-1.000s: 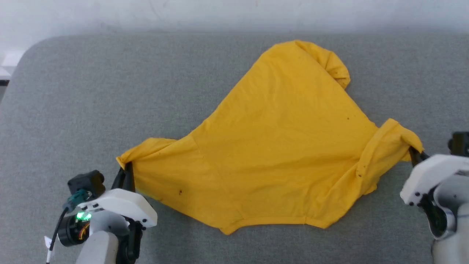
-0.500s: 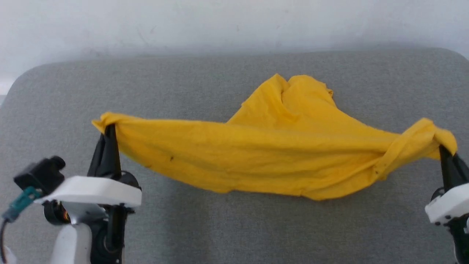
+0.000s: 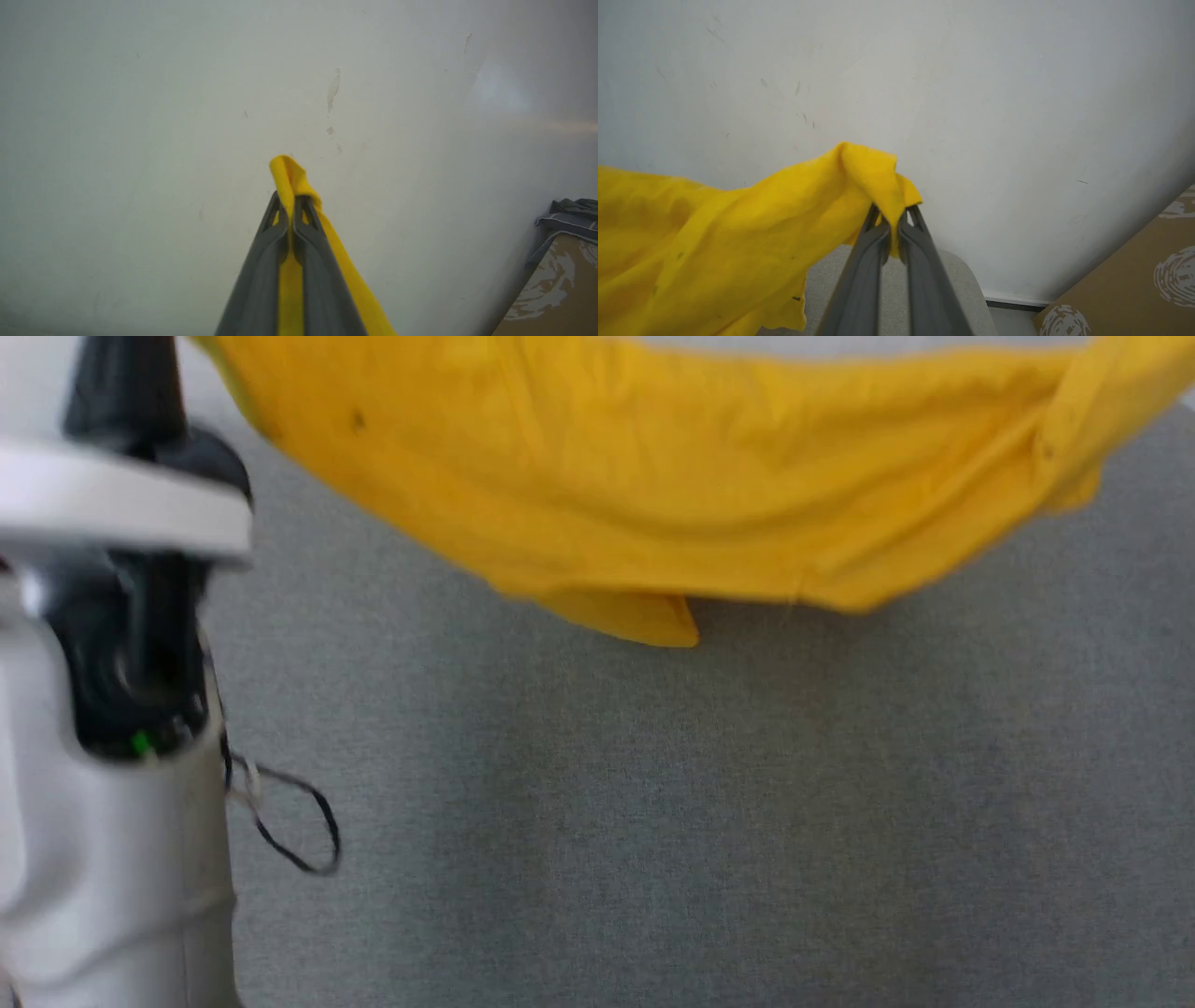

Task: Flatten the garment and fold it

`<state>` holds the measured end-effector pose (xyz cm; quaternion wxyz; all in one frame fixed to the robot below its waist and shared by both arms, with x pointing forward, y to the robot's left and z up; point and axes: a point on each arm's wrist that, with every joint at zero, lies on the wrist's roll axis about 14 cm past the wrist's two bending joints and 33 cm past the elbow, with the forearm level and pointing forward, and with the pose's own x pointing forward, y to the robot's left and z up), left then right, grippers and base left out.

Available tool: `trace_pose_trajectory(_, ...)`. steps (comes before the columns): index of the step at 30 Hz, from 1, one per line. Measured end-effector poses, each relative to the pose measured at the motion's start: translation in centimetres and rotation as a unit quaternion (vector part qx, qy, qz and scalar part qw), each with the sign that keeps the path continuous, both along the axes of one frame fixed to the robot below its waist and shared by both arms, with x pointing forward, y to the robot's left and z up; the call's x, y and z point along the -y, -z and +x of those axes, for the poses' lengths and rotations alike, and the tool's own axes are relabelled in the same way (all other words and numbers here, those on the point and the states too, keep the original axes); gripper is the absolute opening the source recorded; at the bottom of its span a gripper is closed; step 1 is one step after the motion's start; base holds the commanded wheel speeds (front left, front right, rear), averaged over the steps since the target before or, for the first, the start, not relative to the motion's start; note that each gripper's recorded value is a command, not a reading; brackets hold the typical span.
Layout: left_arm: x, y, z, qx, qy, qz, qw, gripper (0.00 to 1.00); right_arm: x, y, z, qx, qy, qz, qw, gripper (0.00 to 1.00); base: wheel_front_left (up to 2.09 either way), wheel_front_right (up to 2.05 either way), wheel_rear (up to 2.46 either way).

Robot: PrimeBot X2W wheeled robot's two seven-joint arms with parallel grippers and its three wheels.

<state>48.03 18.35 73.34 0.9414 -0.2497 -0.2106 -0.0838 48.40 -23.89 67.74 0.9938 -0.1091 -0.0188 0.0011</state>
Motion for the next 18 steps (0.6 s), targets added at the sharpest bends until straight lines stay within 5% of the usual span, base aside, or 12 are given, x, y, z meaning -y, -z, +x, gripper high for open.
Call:
trace_pose_trajectory(10,-2.1,-4.5,9.5,0.034,-0.044,-0.031,0.998,0.00,-1.9,-3.3,10.2,0.016,-0.024,-0.063,0.998,0.00,0.00,0.00,0.00)
trace_pose_trajectory(18,-4.7,-5.5,14.6,0.084,-0.102,-0.063,0.989,0.00,-2.8,-6.1,16.3,0.097,-0.026,-0.063,0.993,0.00,0.00,0.00,0.00)
